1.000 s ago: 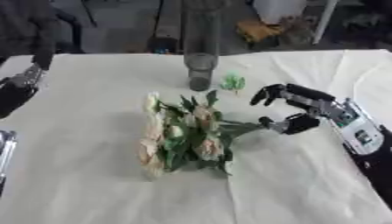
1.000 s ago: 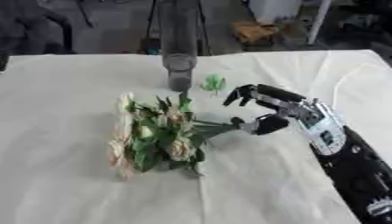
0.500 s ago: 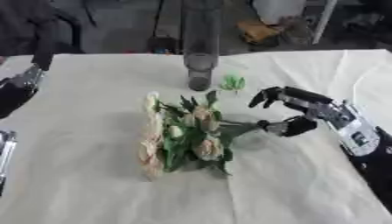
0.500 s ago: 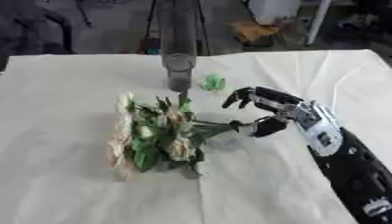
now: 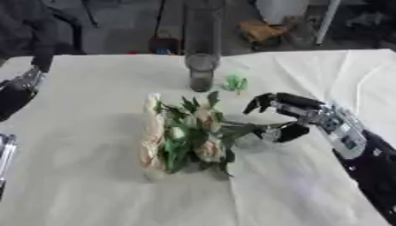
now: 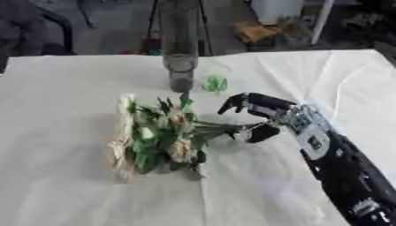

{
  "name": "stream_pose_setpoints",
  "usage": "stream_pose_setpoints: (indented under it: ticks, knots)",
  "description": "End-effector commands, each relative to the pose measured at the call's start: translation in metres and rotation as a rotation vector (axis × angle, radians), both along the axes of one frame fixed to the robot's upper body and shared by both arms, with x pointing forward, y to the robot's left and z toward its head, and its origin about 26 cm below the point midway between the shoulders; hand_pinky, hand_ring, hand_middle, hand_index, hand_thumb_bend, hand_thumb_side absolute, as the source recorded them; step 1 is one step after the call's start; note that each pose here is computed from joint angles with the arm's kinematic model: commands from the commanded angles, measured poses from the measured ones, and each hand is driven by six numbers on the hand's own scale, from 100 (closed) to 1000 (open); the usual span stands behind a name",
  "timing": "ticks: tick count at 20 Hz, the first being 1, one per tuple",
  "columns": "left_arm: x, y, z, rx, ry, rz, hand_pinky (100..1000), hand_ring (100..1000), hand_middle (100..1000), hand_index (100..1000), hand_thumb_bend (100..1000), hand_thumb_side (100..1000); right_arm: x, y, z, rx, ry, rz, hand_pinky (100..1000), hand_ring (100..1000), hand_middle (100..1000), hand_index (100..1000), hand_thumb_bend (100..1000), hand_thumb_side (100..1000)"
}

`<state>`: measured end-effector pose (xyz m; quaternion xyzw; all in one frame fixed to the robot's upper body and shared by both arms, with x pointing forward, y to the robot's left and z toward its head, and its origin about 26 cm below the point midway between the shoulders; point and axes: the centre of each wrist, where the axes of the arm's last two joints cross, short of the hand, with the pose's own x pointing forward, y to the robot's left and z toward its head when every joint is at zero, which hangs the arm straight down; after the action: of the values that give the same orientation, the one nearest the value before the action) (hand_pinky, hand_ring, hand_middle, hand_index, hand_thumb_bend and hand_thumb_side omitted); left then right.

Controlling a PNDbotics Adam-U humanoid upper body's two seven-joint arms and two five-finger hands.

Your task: Arrange flowers into the vase.

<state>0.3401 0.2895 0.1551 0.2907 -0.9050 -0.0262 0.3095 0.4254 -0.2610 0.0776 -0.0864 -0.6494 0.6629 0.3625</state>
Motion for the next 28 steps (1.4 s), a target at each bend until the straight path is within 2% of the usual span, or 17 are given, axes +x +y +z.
stream_pose_setpoints:
  ticks: [1,11,28]
  knots:
    - [0.000,0.000,0.009,0.008,-0.026,-0.010,586,439,471,386,743,326,0.006,0.002,0.011,-0.020,-0.046,0.004,744,864,775,837,275,264]
    - [0.000,-0.001,0.009,0.008,-0.028,-0.013,586,438,471,386,744,326,0.007,0.015,0.010,-0.031,-0.059,0.038,743,862,775,840,277,274]
    - [0.000,-0.001,0.009,0.006,-0.028,-0.011,586,438,471,386,744,325,0.004,0.012,-0.002,-0.070,-0.039,0.039,742,861,775,845,277,279]
